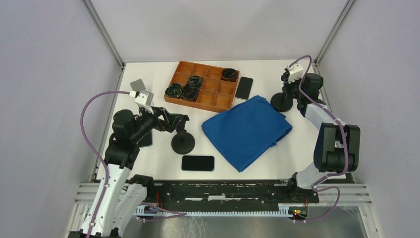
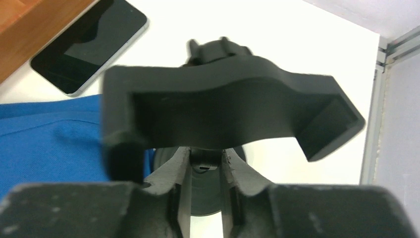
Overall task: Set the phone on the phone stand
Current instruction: Place the phone stand at the center of the board.
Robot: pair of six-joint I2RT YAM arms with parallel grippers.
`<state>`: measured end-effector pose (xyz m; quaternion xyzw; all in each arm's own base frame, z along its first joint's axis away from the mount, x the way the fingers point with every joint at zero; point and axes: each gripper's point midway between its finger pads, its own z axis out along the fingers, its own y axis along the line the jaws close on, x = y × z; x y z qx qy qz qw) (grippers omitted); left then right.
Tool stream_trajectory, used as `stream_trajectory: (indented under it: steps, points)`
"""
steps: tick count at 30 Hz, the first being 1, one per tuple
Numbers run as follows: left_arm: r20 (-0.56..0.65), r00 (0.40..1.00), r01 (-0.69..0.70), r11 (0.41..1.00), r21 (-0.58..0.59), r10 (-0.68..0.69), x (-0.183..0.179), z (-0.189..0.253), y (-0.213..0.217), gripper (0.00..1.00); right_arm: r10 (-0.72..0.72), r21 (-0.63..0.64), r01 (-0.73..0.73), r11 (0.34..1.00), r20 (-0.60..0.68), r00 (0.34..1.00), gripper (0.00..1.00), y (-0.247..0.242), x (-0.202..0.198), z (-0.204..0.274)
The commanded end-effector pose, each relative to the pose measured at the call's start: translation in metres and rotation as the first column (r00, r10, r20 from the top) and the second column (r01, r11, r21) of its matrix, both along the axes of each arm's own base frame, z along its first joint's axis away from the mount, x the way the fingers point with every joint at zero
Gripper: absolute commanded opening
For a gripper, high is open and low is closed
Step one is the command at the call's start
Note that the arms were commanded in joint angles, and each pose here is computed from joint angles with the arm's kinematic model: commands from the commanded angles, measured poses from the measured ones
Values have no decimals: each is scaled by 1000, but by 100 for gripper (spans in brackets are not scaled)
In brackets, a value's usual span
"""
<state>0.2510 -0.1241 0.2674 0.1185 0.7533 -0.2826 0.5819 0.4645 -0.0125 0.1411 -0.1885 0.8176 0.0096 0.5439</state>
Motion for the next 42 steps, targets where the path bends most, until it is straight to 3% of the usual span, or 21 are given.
stream_trajectory:
  steps: [1, 11, 22, 33, 42]
  points:
    - [58, 998, 6, 999, 51, -9, 2, 3, 2, 100, -18, -7, 19, 1000, 141, 990, 13, -4, 18, 47]
    - [38, 999, -11, 998, 61, 8, 6, -3, 4, 100, -56, 101, 37, 994, 191, 980, 9, -3, 67, 70]
    - [24, 999, -22, 997, 69, 21, 9, -6, 6, 100, -38, 103, 24, 994, 131, 991, 14, 1, 80, 40]
    - [49, 999, -20, 998, 62, 17, 4, 0, 6, 100, -6, 40, 1, 999, 124, 992, 68, 1, 48, 46]
    - [73, 997, -16, 998, 54, 12, 0, 6, 6, 100, 65, -8, -64, 998, 167, 984, 98, -14, 0, 74]
